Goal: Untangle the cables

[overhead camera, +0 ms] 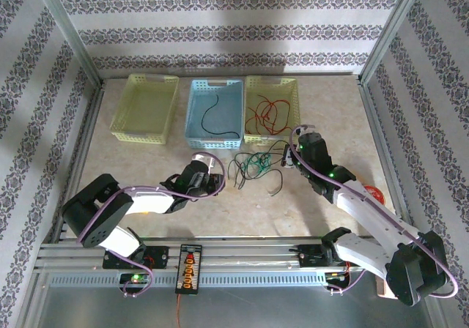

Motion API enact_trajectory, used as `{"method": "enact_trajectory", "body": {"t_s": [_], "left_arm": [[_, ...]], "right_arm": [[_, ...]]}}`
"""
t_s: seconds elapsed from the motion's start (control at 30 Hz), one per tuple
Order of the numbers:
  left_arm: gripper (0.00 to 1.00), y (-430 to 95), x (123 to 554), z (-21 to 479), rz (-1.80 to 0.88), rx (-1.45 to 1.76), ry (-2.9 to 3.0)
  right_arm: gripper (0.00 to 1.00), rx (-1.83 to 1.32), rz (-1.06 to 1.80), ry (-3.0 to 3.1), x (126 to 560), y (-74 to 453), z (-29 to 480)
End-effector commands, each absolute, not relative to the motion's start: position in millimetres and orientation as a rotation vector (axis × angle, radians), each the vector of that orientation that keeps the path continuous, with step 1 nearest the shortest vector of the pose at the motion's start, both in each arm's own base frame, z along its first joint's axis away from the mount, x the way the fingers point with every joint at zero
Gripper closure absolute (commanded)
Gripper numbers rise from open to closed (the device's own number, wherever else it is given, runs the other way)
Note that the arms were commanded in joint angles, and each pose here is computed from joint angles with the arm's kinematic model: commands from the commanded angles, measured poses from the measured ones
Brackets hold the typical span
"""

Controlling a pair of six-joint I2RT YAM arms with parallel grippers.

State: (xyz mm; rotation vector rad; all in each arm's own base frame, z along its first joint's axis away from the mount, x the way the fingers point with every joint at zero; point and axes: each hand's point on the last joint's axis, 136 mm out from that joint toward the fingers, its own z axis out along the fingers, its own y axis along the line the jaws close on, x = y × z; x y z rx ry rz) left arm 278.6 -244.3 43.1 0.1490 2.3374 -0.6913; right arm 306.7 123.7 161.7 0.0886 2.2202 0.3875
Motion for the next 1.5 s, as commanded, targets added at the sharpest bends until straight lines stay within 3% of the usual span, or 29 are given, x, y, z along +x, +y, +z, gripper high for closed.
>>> {"method": "enact_trajectory", "body": {"t_s": [0.0, 0.13, 0.3, 0.53, 0.73, 0.87, 0.93, 1.0, 1.17, 1.47], "left_arm": [[0.55, -258, 270, 62, -0.816, 0.248, 2.295], [0.41, -296, 264, 89, -0.995, 0.413, 2.287], [0.33, -328, 282, 103, -1.050, 0.462, 2.265], [0.31, -307, 328, 45, -0.466, 0.342, 2.485], [0.33, -311, 330, 20, -0.365, 0.360, 2.522], [0.39, -297, 335, 4, -0.264, 0.267, 2.546], [0.54, -290, 333, -6, -0.216, 0.245, 2.575], [0.75, -283, 330, -14, -0.175, 0.230, 2.609], [0.99, -273, 325, -26, -0.110, 0.224, 2.648], [1.00, -249, 304, -29, -0.055, 0.250, 2.686]], "right_arm": [[1.00, 0.027, 0.403, 2.177, 308, 128, 175], [1.00, 0.000, 0.428, 2.186, 308, 134, 174], [1.00, -0.002, 0.446, 2.191, 308, 138, 173], [1.00, 0.014, 0.451, 2.178, 303, 135, 177], [1.00, 0.028, 0.465, 2.166, 302, 131, 183], [1.00, 0.074, 0.473, 2.148, 303, 125, 190], [1.00, 0.128, 0.455, 2.125, 303, 115, 197], [1.00, 0.188, 0.425, 2.100, 302, 103, 203], [1.00, 0.356, 0.347, 2.029, 296, 64, 215], [1.00, 0.617, 0.088, 1.885, 269, -16, 235]]}}
